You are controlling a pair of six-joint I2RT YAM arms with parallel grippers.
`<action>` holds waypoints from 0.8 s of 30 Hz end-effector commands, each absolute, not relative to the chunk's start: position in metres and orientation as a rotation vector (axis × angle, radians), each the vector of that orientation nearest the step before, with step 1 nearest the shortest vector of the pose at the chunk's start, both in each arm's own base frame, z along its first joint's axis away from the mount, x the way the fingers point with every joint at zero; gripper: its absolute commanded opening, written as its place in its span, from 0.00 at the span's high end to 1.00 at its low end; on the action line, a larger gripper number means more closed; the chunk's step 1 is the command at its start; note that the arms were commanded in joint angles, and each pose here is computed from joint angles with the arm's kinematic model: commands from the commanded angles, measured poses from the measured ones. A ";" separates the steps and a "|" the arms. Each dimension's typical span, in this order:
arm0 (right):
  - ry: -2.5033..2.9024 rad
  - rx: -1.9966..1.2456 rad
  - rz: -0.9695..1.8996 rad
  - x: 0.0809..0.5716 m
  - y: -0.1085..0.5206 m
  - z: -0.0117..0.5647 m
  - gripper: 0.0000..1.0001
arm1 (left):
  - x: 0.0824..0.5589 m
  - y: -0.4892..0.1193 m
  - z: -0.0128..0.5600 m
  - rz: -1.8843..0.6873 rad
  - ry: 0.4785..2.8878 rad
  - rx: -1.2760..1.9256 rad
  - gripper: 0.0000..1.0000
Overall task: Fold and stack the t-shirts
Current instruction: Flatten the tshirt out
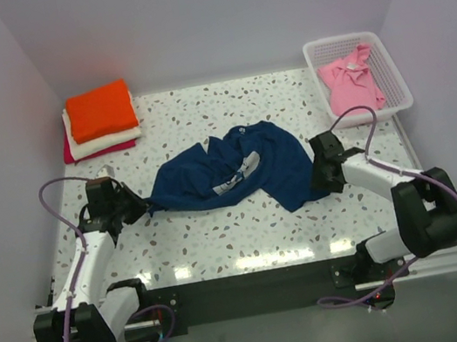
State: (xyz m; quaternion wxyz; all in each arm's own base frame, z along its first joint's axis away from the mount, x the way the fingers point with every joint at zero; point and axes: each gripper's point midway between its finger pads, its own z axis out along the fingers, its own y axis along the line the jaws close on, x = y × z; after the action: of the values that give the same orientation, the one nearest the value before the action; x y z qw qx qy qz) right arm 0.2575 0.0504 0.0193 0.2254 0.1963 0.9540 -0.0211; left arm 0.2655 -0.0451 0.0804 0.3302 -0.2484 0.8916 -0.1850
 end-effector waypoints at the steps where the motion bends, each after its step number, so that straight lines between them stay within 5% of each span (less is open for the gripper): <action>1: 2.615 0.580 0.012 0.267 0.060 0.009 0.52 | 0.276 -0.047 0.094 -0.514 2.277 -0.591 1.00; 3: 2.618 0.581 0.008 0.270 0.061 0.009 0.53 | 0.275 -0.048 0.094 -0.524 2.277 -0.592 1.00; 8: 2.578 0.564 0.056 0.280 0.066 0.033 0.89 | 0.276 -0.049 0.096 -0.531 2.271 -0.585 1.00; 11: 2.510 0.543 0.099 0.292 0.069 0.070 1.00 | 0.277 -0.051 0.097 -0.547 2.271 -0.577 1.00; 24: 2.050 0.475 0.201 0.312 0.055 0.294 1.00 | 0.280 -0.066 0.112 -0.657 2.260 -0.515 1.00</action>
State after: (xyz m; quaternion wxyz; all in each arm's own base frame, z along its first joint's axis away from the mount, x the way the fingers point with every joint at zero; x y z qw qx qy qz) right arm 0.3236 0.0687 0.2808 0.4878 0.1965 0.8427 0.1152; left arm 0.2669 -0.0608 0.0878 0.3269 -0.2273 0.8882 -0.2295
